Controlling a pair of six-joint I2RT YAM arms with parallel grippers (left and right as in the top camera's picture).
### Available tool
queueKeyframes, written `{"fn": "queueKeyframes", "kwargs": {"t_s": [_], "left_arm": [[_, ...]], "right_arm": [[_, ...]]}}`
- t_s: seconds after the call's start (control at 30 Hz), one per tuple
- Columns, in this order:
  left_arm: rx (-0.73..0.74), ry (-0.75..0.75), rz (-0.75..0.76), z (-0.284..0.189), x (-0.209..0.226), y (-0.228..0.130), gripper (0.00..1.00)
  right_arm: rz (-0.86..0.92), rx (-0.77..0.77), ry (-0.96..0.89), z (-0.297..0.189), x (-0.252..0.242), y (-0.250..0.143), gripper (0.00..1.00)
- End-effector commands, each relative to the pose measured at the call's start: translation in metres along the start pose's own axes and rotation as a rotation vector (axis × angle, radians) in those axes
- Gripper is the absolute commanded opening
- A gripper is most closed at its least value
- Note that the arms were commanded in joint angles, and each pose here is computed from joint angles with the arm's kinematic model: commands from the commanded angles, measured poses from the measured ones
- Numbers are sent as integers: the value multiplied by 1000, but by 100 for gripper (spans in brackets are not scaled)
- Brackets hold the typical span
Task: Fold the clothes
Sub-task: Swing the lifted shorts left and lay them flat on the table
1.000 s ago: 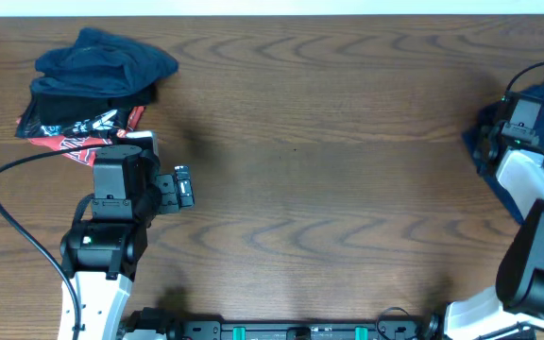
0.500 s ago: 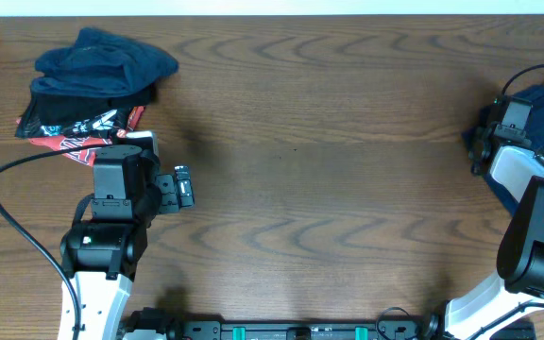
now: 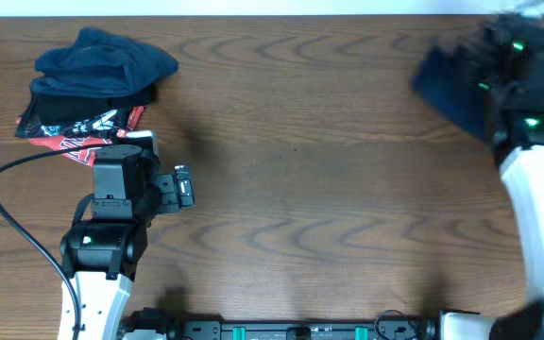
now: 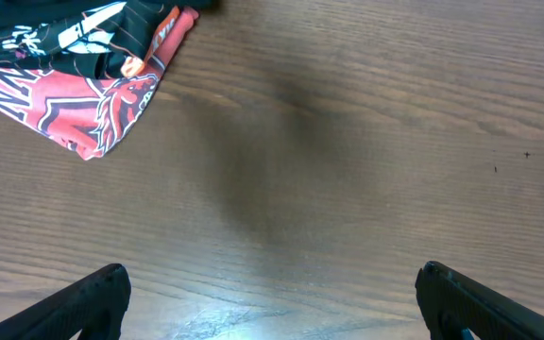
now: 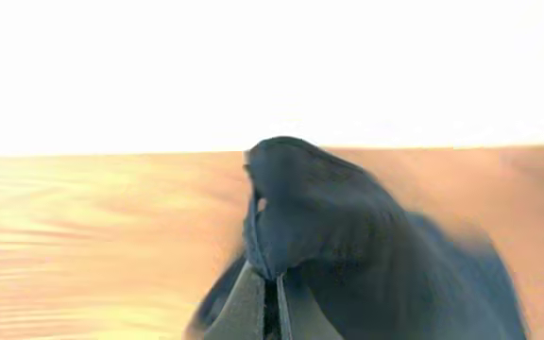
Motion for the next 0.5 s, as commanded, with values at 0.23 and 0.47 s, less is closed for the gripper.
{"fn": "queueKeyframes", "kwargs": {"t_s": [0.23,0.47], "left_arm": [[-23,0,-15,-5,1,6,98],[-24,0,-15,-5,1,6,98]], "right_arm": [[-103,-248,450,-82,123,79,1],[-52,-193,164,-81,71,79,1]]}}
Point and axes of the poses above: each gripper's point midway between its finger pads, its own z axis out along the fingers, its own x axis along the line the jaws close on, y = z × x, the point moved 9 cm from there along -z, back along the fingers, and after that the axes turned 4 degrees about z, right-handed, at the moved point
